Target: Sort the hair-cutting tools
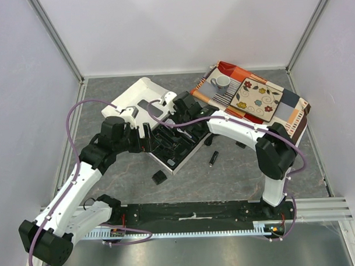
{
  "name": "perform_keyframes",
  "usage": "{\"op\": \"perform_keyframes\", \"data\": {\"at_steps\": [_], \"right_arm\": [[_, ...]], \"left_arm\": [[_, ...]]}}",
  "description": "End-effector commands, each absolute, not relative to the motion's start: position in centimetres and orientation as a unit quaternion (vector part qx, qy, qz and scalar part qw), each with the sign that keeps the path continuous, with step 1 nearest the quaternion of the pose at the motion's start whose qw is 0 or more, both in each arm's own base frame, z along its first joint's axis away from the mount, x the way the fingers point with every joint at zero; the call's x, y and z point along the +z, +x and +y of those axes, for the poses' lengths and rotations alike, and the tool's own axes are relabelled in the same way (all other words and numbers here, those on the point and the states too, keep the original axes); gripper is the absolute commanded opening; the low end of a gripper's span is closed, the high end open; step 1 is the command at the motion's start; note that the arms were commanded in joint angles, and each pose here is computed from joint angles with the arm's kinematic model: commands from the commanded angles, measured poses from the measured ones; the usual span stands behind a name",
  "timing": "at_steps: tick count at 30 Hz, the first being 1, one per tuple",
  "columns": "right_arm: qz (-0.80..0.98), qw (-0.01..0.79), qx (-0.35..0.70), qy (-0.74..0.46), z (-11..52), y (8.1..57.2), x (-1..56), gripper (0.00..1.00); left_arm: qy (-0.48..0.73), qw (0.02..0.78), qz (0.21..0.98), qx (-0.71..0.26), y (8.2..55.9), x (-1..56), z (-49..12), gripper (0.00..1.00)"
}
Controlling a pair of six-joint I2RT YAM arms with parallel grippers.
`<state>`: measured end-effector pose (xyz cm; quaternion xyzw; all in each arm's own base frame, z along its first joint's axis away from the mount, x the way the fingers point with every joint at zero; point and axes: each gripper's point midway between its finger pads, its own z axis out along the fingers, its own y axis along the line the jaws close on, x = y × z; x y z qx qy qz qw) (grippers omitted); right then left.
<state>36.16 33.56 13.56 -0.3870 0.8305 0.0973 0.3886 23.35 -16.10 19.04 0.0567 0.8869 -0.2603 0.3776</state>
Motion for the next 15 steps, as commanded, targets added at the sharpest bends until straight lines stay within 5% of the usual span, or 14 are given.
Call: {"op": "perform_keyframes", "data": {"at_steps": [1,10,15], "right_arm": [[0.840,0.379,0.108,-0.374,34.3,36.4,11.8,0.00],[0.863,0.320,0.106,-0.376,33.7,34.9,5.5,0.00],[0.859,0.334,0.110,-0.372,33.9,35.1,7.1,0.00]], "left_arm": [[0.080,0.405,0.868,-0.275,24.3,21.1,-16.8,0.96],[0.081,0.398,0.872,-0.273,24.2,20.2,-16.9,0.95],[0.079,0.396,0.871,-0.279,24.0,20.0,-17.0,0.95]]}}
